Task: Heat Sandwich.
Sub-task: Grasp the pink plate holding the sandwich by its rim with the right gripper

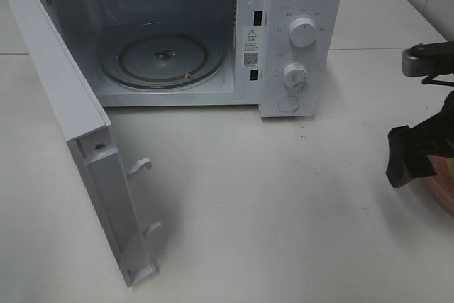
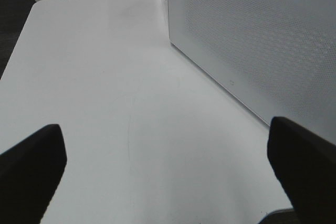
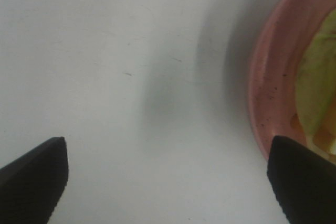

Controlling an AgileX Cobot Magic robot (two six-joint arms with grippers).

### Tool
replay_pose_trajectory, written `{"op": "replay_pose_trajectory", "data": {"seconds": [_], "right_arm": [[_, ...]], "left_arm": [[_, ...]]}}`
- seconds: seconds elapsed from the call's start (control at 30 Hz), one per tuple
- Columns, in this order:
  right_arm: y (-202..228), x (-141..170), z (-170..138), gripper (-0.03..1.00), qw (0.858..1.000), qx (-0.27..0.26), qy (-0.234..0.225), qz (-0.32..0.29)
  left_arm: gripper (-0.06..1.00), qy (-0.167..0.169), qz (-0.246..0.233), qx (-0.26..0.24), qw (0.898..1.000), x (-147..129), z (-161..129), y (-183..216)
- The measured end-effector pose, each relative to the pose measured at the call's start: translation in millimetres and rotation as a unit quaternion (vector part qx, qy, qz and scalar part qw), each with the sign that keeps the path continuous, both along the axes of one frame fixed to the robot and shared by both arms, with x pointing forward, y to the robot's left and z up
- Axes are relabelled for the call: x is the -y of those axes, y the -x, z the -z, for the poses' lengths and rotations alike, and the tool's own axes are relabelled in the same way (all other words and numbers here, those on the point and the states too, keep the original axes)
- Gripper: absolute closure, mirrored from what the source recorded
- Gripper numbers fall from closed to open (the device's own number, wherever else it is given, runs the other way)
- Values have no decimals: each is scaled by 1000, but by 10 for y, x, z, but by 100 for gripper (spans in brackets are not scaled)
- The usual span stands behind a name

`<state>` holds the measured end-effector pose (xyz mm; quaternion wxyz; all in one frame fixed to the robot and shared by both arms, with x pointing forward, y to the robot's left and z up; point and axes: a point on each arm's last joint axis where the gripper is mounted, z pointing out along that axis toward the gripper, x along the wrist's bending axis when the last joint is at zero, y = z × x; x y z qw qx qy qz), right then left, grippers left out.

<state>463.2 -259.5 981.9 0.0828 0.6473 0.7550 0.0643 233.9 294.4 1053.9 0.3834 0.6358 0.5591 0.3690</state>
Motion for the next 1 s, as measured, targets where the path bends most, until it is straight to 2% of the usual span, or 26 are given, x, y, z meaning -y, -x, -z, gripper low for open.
{"op": "replay_pose_trajectory", "data": {"seconds": [0.13, 0.57, 1.0], "right_arm": [[-30, 161, 13, -2, 1000, -1, 11, 25], [-284, 308, 230, 0, 998, -25, 16, 56], [-560, 336, 491, 2, 996, -61, 37, 46]], "left_arm": [[-4, 0, 0, 0, 1000, 0, 0, 0], [-4, 0, 0, 0, 1000, 0, 0, 0], [-4, 0, 0, 0, 1000, 0, 0, 0]]}}
